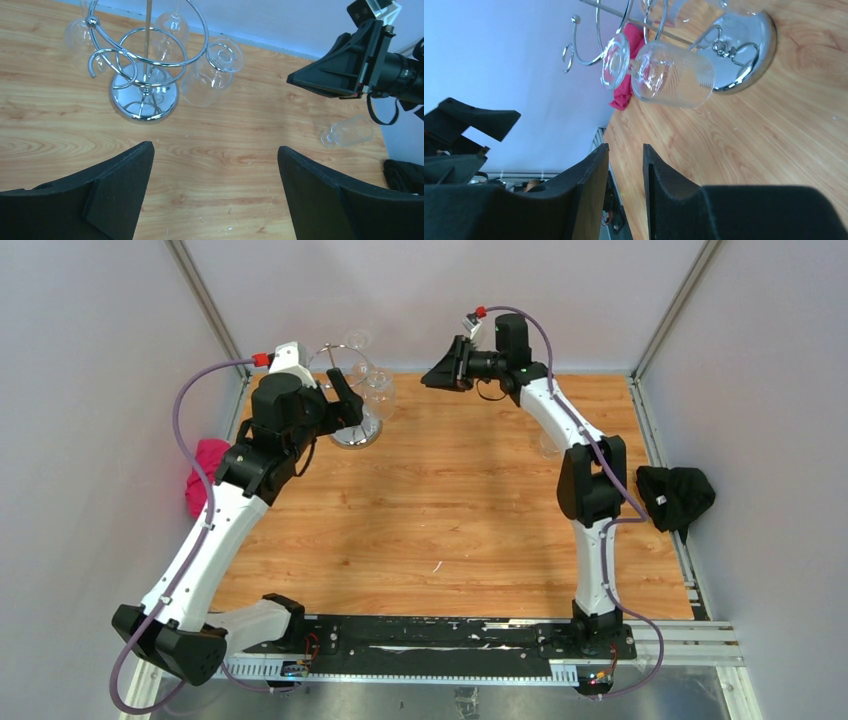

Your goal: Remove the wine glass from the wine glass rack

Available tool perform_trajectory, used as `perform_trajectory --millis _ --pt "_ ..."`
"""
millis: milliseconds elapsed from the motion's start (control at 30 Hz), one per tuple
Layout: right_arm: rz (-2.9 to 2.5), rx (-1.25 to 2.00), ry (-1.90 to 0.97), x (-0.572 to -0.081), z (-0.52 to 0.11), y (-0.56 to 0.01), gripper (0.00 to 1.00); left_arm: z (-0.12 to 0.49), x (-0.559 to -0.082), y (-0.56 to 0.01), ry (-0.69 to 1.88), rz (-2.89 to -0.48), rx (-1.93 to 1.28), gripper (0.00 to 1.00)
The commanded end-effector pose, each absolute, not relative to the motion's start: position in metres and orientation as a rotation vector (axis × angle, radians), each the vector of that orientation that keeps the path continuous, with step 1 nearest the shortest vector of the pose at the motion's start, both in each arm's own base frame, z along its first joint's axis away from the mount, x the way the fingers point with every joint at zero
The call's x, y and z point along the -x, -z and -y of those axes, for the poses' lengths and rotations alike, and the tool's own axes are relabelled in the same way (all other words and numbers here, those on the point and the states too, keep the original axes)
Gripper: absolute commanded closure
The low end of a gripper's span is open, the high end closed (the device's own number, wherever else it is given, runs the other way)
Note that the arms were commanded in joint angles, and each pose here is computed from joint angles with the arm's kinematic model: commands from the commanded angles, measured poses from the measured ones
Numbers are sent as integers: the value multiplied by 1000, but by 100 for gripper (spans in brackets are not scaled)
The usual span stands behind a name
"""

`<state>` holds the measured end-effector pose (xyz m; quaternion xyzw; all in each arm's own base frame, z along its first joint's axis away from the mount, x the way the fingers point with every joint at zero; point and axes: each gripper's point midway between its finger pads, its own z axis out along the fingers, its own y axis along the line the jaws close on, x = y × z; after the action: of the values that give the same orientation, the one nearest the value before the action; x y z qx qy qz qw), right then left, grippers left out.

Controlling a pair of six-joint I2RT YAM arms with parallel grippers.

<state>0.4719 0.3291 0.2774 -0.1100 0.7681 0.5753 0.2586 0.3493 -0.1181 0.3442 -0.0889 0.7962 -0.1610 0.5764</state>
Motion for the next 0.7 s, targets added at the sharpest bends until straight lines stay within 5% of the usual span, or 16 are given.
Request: perform_trajectory --millis 0,667 --pt "-1927 345 -1742 -475 -355 -311 63 110 -342 -347 336 -1854 200 0" --pt "-1951 334 -1885 -473 -412 -289 64 105 -339 -347 309 -1852 196 0"
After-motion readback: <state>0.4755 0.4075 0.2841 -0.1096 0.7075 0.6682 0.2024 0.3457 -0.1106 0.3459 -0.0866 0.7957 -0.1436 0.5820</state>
